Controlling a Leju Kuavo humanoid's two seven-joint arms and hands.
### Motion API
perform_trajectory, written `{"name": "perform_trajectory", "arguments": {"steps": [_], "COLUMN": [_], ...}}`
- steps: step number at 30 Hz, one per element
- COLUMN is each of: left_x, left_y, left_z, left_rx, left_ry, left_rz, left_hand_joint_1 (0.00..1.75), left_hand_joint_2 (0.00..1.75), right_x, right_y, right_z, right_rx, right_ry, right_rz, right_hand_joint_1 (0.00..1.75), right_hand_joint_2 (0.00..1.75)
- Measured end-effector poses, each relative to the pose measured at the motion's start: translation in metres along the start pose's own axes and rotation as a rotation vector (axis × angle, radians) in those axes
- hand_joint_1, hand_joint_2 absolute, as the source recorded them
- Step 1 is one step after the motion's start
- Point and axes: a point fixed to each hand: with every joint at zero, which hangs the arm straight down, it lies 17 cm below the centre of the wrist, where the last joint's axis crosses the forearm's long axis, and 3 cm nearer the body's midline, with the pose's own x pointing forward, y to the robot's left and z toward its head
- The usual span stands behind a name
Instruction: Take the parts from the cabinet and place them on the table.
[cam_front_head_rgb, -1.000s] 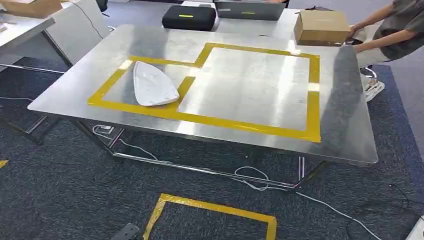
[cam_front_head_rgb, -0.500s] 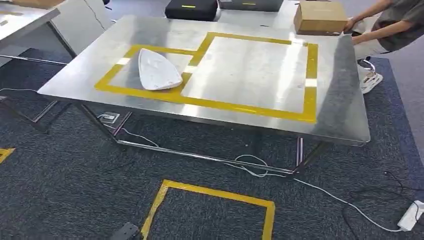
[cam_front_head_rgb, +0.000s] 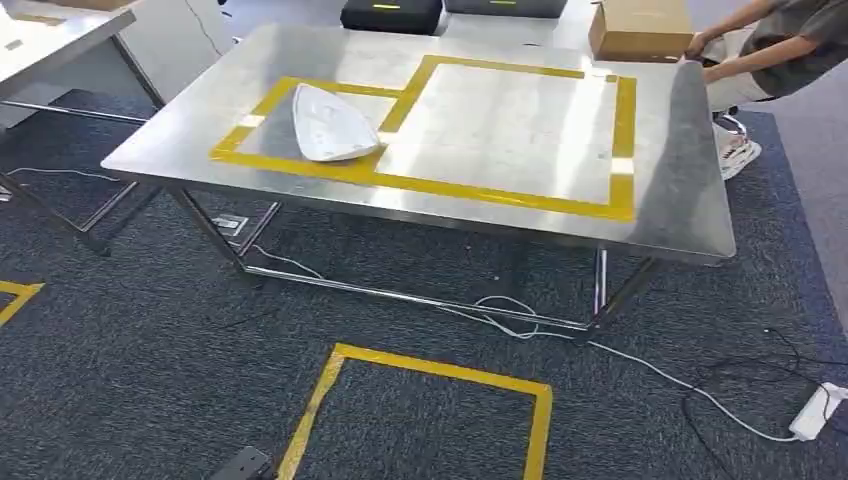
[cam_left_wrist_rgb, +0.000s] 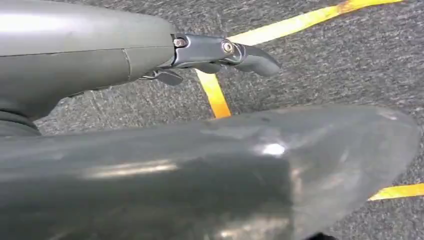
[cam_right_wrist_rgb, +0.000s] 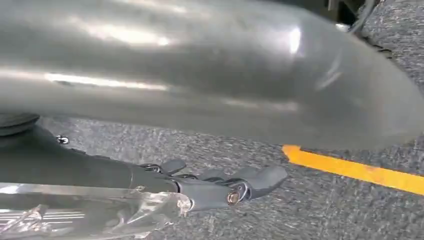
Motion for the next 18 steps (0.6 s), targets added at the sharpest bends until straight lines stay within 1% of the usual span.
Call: {"name": "perform_trajectory", "arguments": {"steps": [11,16,18], "left_x": [-0.002,0.010,0.005], "left_y": [0.003,0.004,0.001], "left_z": [-0.001,-0.004,-0.002], "left_rx": [0.014,0.017,0.010], "left_ry": [0.015,-0.001,0.007], "left_rz": [0.010,0.026,0.034], "left_hand_joint_1": [0.00,0.00,0.00], "left_hand_joint_2": [0.00,0.00,0.00], "right_x": [-0.007,-0.007,-0.010], "right_y": [0.000,-0.003,-0.004], "right_z": [0.000,-0.001,-0.001], "right_rx": [-0.002,-0.012,-0.015], "right_ry": [0.017,0.020,0.028], "right_rz": [0.012,0.011,0.007], "right_hand_joint_1": [0.00,0.00,0.00], "right_hand_joint_2": [0.00,0.00,0.00]}}
